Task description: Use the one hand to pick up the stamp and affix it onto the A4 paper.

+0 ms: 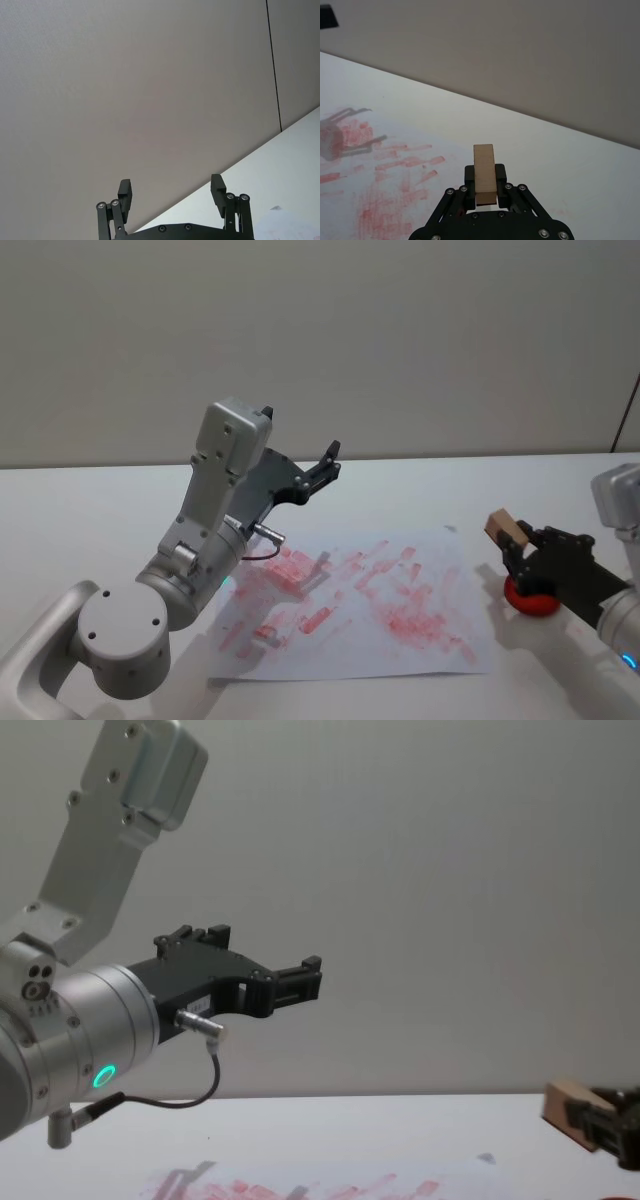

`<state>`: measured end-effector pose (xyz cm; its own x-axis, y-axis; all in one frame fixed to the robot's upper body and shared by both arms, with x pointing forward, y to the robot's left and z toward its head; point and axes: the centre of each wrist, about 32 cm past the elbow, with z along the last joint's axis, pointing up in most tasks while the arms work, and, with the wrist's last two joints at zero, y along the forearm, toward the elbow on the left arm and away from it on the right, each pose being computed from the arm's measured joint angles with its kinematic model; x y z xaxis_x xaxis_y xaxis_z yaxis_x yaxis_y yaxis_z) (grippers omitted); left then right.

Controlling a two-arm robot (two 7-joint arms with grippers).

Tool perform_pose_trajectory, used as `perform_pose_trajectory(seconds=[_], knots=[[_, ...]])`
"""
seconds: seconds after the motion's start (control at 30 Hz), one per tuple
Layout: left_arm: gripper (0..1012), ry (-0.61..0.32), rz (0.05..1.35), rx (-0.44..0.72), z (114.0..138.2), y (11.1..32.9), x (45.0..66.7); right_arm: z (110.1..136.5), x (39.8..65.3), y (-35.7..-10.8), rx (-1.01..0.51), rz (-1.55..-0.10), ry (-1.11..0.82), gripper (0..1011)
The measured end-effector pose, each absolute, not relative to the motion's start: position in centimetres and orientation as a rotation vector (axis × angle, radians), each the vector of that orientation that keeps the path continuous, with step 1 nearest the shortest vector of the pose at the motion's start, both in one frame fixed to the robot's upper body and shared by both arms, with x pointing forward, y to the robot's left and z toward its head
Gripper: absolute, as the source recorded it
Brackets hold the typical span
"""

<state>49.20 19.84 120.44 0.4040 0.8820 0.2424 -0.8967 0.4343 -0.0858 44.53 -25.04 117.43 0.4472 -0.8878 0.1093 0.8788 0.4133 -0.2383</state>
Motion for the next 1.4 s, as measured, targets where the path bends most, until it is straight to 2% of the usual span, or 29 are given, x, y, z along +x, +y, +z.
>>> perform_pose_trajectory(seconds=[0.37, 0.67, 1.4], knots=[[1001, -0.268, 1.124, 0.061, 120.4, 19.8, 49.2, 117.3, 45.5, -24.1, -0.210, -0.975, 0.009, 216], [1001, -0.268, 1.124, 0.061, 120.4, 19.8, 49.2, 116.2, 46.4, -23.3, -0.198, -0.887, 0.079, 216], [1001, -0.268, 1.124, 0.061, 120.4, 19.8, 49.2, 114.4, 48.0, -22.1, -0.318, -0.879, 0.221, 216]])
